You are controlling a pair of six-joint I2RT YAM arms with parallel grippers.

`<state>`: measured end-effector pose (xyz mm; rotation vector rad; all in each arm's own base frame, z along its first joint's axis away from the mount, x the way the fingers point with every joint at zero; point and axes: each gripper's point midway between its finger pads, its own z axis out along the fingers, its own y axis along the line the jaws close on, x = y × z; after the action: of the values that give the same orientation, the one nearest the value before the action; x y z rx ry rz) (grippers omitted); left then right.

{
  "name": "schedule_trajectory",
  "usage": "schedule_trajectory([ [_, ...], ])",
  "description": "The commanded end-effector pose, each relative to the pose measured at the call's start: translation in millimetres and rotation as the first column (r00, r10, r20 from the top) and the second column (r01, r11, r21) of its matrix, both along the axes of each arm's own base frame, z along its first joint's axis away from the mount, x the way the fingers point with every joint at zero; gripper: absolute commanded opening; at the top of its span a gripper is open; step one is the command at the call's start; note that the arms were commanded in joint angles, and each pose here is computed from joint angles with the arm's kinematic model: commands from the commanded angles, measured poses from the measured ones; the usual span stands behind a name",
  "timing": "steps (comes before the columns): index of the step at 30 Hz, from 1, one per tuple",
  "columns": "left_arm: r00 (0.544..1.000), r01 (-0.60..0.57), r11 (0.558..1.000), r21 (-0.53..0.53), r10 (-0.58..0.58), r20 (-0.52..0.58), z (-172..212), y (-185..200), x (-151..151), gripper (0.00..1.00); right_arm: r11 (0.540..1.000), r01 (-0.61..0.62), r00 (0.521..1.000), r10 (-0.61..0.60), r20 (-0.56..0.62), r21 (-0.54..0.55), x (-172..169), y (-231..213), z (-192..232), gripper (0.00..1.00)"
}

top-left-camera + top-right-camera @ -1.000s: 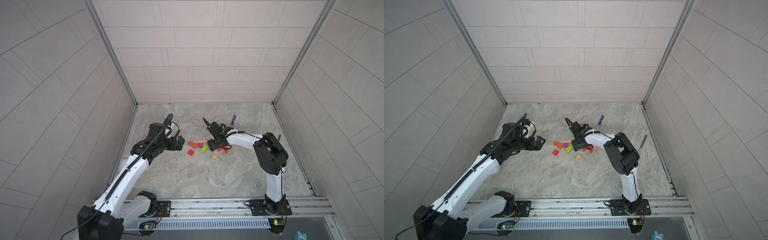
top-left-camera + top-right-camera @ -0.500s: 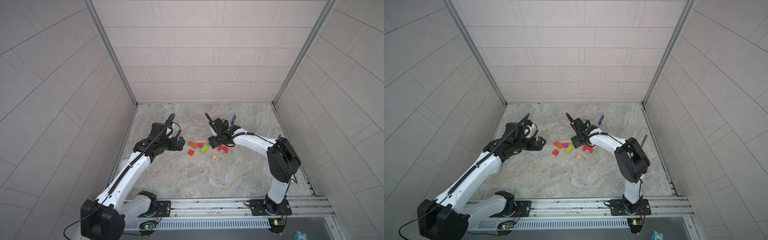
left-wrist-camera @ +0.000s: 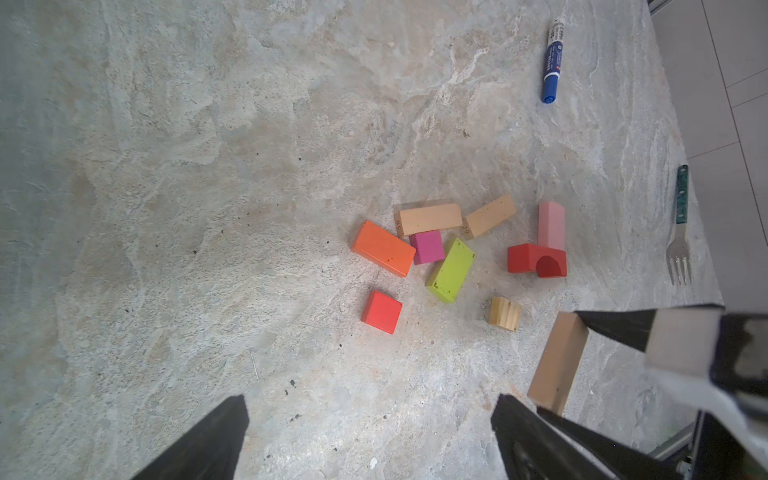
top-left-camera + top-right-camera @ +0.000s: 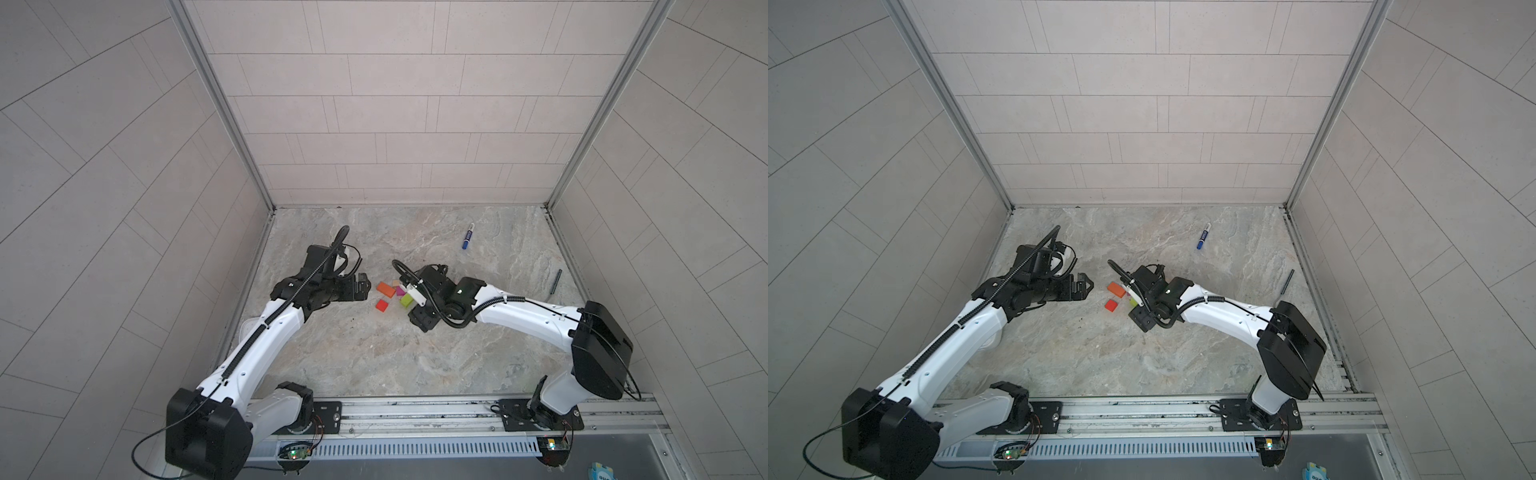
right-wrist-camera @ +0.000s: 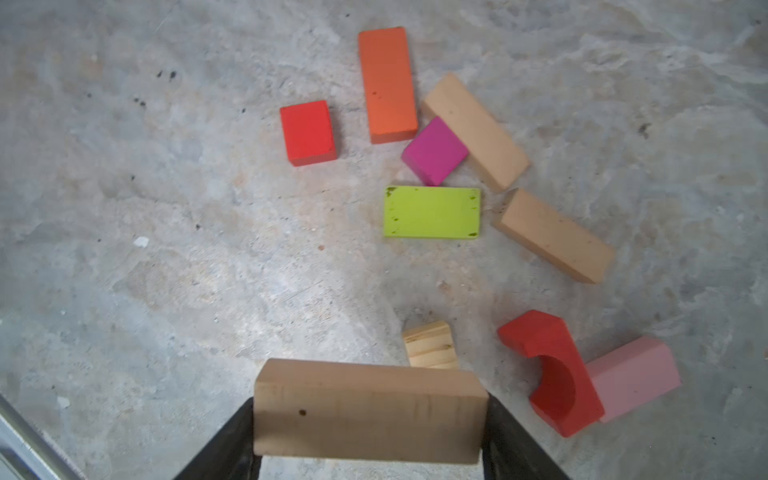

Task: Build the wood block tower
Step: 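Lift the wooden plank with the right gripper and set it down nearer the robot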

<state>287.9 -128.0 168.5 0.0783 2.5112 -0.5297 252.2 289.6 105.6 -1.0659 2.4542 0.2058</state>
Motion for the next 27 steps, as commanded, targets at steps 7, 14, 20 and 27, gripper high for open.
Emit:
schedule_trajectory([
  [7,0.996,-0.081,0.996,0.046,0.082,-0.028,-5,16,2,0.99,0.989,-0.145,0.989,0.144,-0.042,-0.036,-37,16,-28,0.72],
  [14,0.993,-0.111,0.991,0.07,0.113,-0.028,-7,22,3,0.99,0.983,-0.168,0.984,0.162,-0.071,-0.079,-40,22,-55,0.72],
  [20,0.993,-0.116,0.99,0.076,0.118,-0.025,-7,24,4,0.98,0.981,-0.169,0.983,0.161,-0.085,-0.098,-38,24,-71,0.72],
  [27,0.997,-0.074,0.996,0.043,0.075,-0.034,-8,14,4,0.97,0.979,-0.159,0.985,0.15,-0.081,-0.13,-34,22,-81,0.75],
])
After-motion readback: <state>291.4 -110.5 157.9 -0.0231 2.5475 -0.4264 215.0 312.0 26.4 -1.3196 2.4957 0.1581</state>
